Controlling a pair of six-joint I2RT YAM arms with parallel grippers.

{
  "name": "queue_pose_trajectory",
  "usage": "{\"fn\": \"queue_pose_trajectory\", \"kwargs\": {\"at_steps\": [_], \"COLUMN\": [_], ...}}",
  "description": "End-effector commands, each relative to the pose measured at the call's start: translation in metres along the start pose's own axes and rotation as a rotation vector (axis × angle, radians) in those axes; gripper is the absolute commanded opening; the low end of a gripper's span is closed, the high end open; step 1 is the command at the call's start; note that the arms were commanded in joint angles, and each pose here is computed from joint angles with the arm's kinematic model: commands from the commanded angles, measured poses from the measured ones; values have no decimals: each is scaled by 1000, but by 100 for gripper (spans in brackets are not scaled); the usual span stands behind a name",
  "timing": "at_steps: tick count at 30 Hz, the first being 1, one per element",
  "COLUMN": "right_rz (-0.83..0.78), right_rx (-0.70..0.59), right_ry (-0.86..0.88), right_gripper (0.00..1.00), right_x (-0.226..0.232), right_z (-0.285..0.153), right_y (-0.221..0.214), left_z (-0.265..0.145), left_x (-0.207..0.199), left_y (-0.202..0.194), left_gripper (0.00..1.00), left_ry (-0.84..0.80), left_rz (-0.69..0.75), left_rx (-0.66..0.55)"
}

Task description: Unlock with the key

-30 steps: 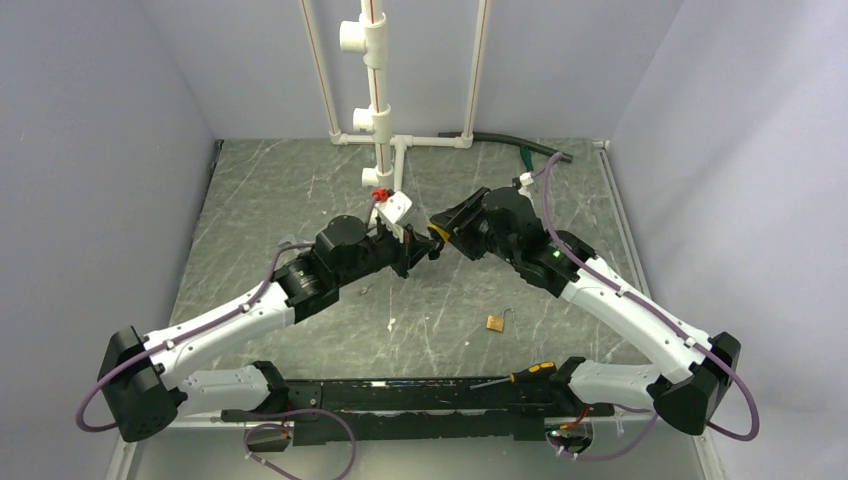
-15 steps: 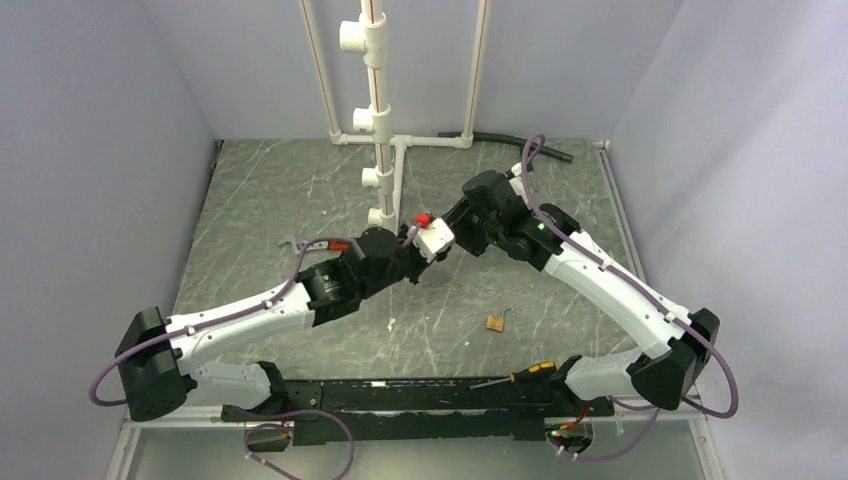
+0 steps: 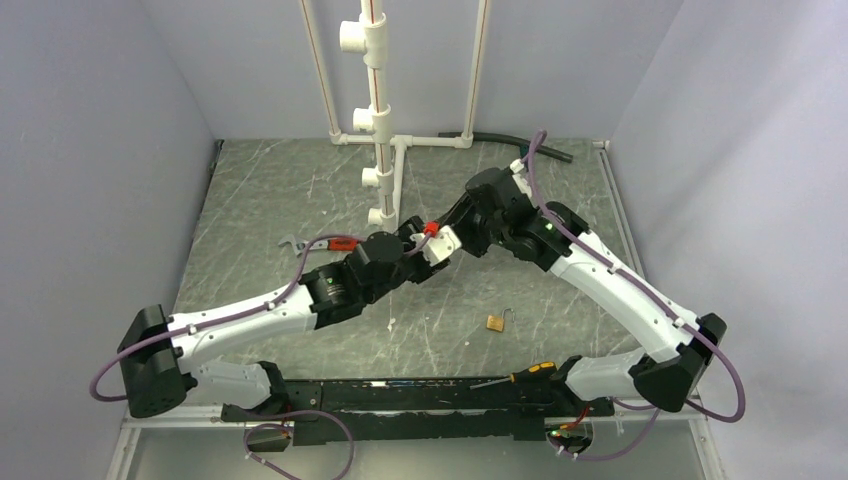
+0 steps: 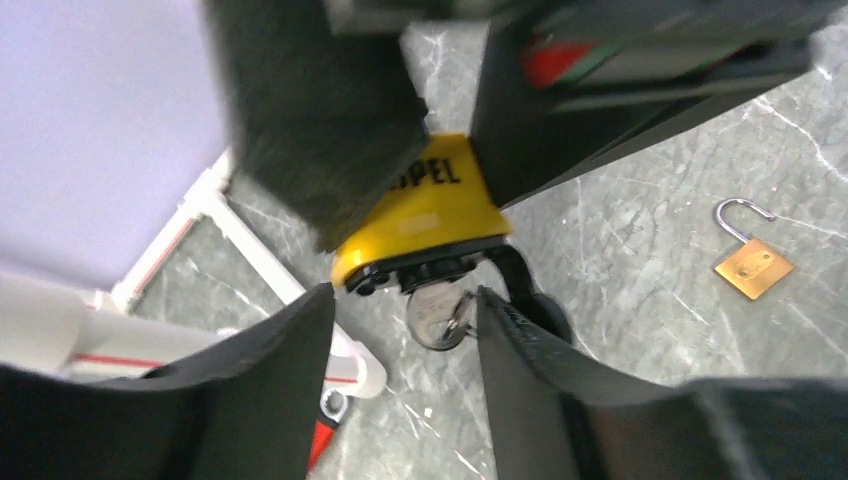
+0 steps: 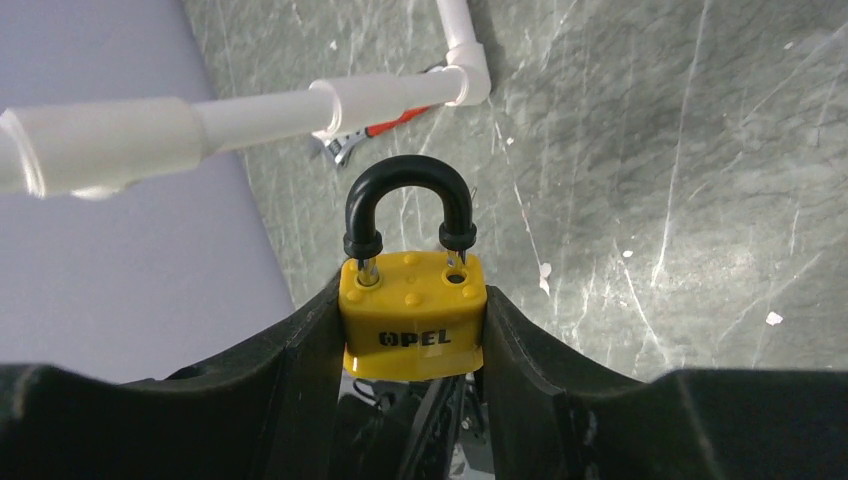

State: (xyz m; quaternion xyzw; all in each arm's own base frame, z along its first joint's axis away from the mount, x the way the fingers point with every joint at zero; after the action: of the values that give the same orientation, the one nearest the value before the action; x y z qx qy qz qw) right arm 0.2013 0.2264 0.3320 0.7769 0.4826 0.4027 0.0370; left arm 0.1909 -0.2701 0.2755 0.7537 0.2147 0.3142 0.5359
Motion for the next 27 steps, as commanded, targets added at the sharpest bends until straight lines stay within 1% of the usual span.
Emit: {"fn": "queue_pose_trajectory", "kwargs": {"at_steps": [1, 3, 4, 7, 9, 11, 13, 14, 16, 18, 20, 22, 24, 27], "right_rz": [6, 1, -9, -73, -127, -220, -344, -392, -493, -585, -684, -750, -788, -824], "right_rx": [-17, -27, -33, -59, -87, -120, -150, -165, -183, -176, -137, -91, -71, -67], "right_ry": [109, 107, 108, 149, 190, 258, 346, 383, 474, 563, 662, 745, 805, 869], "right_gripper": [0, 0, 0, 0, 0, 0, 0, 0, 0, 0, 0, 0, 0, 0], "right_x": [7, 6, 4, -2, -7, -11, -16, -18, -21, -23, -24, -24, -27, -29], "right_z": [-23, -22, -22, -21, -23, -28, -34, -37, -47, -55, -60, -65, -69, -73], "right_y": [5, 6, 5, 4, 4, 4, 2, 2, 0, -5, -11, -18, -23, -27], "left_z": [-19, -29, -35, -57, -73, -89, -101, -105, -108, -106, -98, -93, -87, -75], "left_x": [8, 7, 6, 4, 4, 5, 12, 15, 18, 17, 14, 9, 3, -1], "left_y": [8, 11, 13, 15, 20, 27, 34, 37, 44, 50, 57, 66, 73, 78], "left_gripper": [64, 80, 85, 90, 90, 89, 89, 89, 91, 92, 92, 91, 89, 87], "left_ry": [18, -20, -41, -118, -164, -197, -158, -127, -83, -81, -70, -117, -170, -188], "left_rz": [-45, -84, -116, -183, -229, -274, -326, -385, -456, -510, -576, -638, -675, -705], "left_rx": [-44, -52, -57, -76, -95, -105, -110, -105, -104, -90, -75, -92, -129, -167]}}
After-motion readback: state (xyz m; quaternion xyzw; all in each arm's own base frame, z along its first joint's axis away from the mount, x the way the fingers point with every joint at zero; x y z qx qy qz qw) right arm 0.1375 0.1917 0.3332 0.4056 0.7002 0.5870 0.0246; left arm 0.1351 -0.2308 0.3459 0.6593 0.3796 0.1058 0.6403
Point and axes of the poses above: each gripper's point midway between its finger pads, its own z axis out along the fingers, its own x axis along the line the jaws close on, y = z × x, the point moved 9 cm from there along -z, back along the fingers, and after that the axes turned 9 degrees about -z, right-handed, at the moved point
